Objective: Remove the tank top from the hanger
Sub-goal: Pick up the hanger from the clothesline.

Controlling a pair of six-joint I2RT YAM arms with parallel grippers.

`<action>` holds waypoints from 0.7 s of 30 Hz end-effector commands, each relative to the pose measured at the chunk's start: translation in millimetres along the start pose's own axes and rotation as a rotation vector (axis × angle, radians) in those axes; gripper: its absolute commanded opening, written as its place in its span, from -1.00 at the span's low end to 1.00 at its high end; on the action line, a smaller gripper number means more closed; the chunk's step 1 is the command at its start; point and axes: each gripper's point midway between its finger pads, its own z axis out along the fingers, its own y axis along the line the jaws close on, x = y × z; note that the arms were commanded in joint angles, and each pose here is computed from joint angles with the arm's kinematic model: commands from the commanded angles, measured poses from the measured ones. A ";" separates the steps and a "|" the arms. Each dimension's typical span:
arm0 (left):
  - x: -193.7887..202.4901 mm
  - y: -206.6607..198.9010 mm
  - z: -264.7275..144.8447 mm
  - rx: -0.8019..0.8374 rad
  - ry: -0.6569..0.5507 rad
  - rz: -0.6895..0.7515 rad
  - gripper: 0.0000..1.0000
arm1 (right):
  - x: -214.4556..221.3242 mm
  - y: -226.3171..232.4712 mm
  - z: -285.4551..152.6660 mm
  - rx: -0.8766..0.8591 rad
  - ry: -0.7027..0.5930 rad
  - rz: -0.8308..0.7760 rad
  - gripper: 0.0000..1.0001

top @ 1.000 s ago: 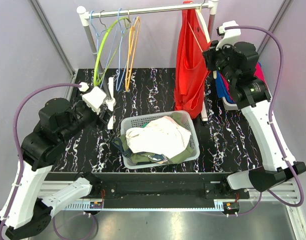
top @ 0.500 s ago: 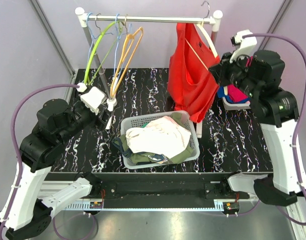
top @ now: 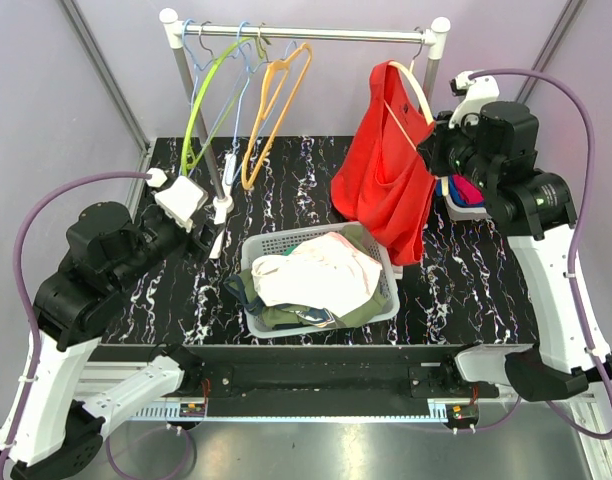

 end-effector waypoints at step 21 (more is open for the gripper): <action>-16.2 5.9 -5.3 -0.023 -0.060 -0.006 0.60 | -99.6 -9.8 48.5 0.077 -0.238 -0.126 -1.00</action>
